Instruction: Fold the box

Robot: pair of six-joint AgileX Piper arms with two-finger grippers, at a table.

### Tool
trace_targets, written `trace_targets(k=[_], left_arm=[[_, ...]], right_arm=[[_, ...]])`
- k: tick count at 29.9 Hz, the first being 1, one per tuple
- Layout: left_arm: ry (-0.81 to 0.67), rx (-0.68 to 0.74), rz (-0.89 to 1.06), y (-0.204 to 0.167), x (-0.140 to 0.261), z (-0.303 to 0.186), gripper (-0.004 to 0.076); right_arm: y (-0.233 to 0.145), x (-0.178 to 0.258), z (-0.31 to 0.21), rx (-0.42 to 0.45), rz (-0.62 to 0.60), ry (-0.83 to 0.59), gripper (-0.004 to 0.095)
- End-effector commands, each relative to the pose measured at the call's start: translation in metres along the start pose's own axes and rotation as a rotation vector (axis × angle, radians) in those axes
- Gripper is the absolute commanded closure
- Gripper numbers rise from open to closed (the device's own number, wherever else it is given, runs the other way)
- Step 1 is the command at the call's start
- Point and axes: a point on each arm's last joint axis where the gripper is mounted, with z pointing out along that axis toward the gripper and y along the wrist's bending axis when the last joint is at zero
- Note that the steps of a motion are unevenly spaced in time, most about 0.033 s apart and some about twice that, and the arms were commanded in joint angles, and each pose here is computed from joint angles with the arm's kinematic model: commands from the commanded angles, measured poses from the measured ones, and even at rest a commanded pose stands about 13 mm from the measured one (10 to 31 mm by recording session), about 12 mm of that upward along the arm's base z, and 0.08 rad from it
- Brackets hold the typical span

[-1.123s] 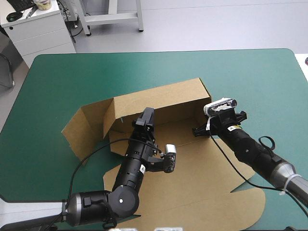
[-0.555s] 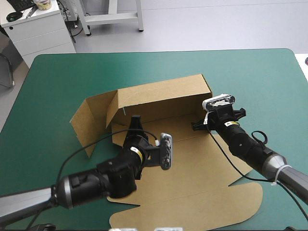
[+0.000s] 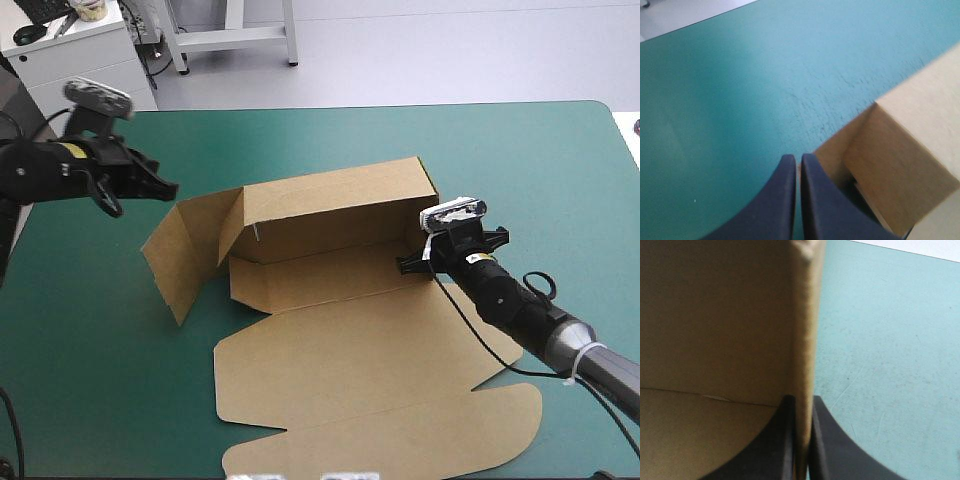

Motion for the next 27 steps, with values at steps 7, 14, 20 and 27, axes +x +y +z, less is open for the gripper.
trace_targets(k=[7,14,20,27], left_arm=[[-0.139,-0.043,-0.504,0.076,0.039,-0.004,0.0711],[-0.077,-0.080,-0.764,0.095,0.100,0.038,0.0711],[-0.023,-0.128,-0.889,0.096,0.147,0.064,0.0711],[-0.018,-0.162,-0.931,0.097,0.163,0.072,0.0711]], right_arm=[[0.000,-0.011,0.001,-0.009,-0.002,-0.024,0.0923],[0.000,-0.002,0.010,-0.101,0.049,0.096,0.0921],[-0.027,-0.029,0.010,-0.182,0.245,0.158,0.0904],[-0.041,-0.075,-0.006,-0.167,0.282,0.297,0.0904]])
